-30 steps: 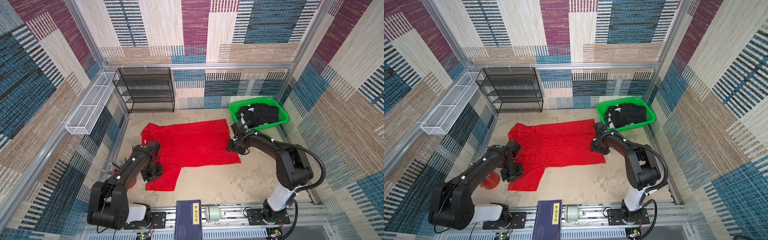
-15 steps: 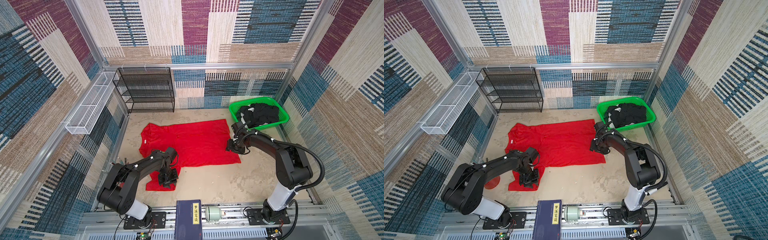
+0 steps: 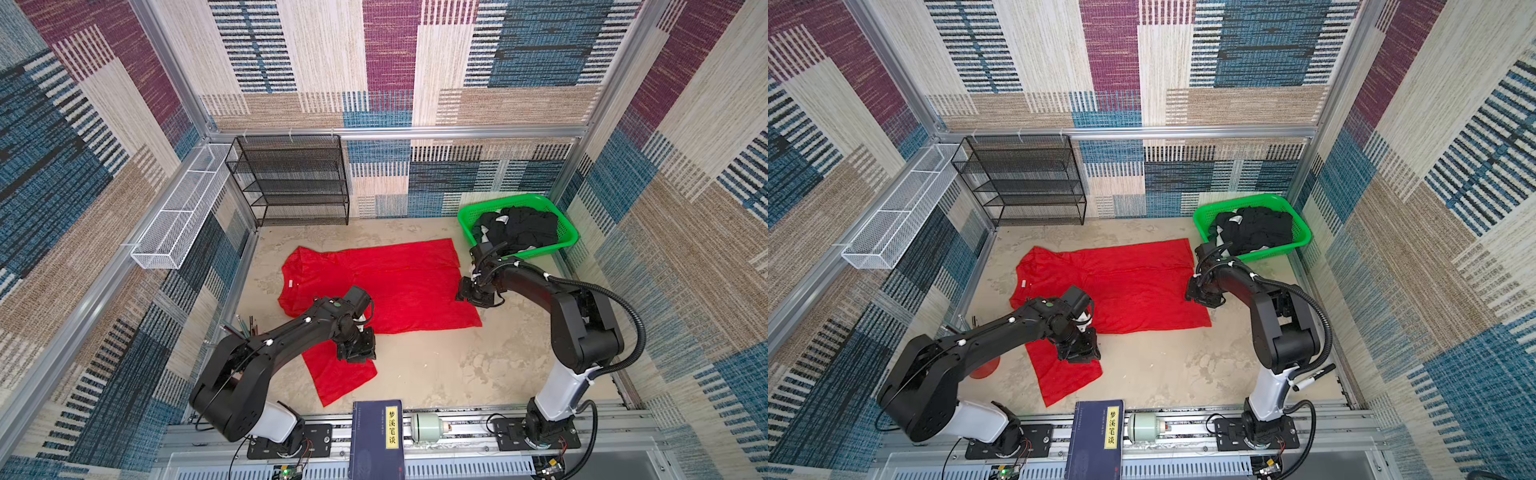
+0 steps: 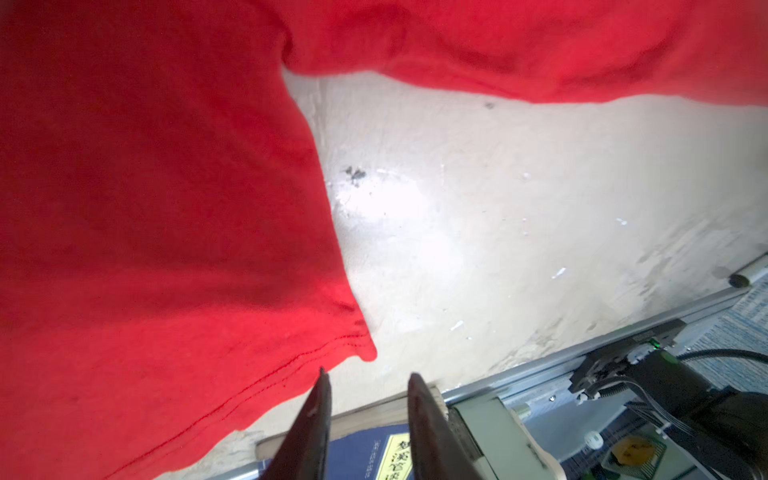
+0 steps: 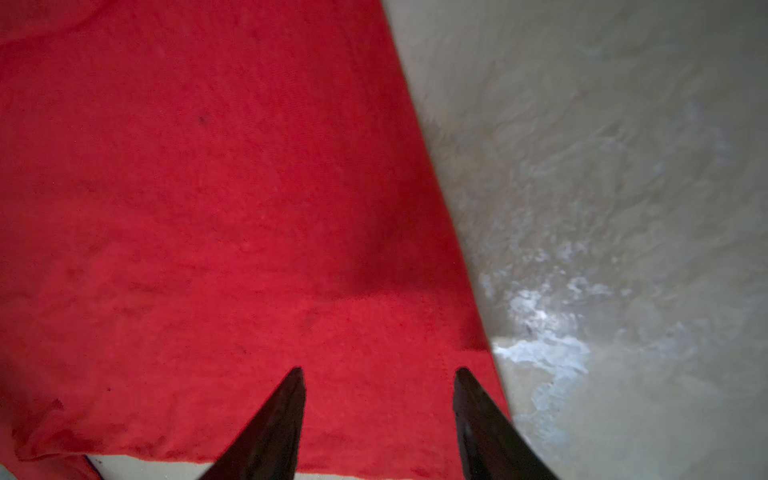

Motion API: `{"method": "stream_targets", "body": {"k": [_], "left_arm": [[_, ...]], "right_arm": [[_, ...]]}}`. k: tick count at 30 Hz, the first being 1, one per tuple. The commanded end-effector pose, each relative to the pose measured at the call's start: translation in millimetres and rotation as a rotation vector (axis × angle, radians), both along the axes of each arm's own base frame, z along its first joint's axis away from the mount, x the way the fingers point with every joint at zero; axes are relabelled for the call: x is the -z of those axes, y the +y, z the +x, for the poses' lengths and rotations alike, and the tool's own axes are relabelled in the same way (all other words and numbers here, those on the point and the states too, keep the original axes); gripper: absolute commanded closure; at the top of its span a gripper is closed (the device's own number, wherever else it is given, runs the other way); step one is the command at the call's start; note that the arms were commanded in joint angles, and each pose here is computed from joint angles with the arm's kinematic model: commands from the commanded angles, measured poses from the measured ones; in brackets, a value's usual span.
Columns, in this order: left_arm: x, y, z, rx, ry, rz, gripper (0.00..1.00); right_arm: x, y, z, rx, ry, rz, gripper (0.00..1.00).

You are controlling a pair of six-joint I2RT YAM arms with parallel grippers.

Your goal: Fold and stack the t-shirts

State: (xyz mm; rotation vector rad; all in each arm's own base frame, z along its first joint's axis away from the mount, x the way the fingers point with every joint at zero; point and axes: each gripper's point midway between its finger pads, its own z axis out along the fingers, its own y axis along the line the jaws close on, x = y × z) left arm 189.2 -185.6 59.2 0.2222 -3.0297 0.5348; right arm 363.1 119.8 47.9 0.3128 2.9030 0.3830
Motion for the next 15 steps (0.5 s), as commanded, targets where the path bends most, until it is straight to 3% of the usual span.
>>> {"method": "stream_targets", "body": {"k": [1, 6, 15], "left_arm": [[10.4, 57.8, -26.4, -0.204, 0.09, 0.255, 0.66], [14.2, 97.5, -62.3, -0.343, 0.179, 0.417, 0.64], [29.7, 105.3, -84.0, -0.415, 0.218, 0.393, 0.64]], "right_arm": [[-1.0, 2.7, 5.5, -0.008, -0.02, 0.014, 0.41], [0.4, 3.1, 6.8, -0.014, -0.018, 0.018, 0.42], [-1.3, 3.2, 7.9, -0.022, -0.018, 0.015, 0.42]]}}
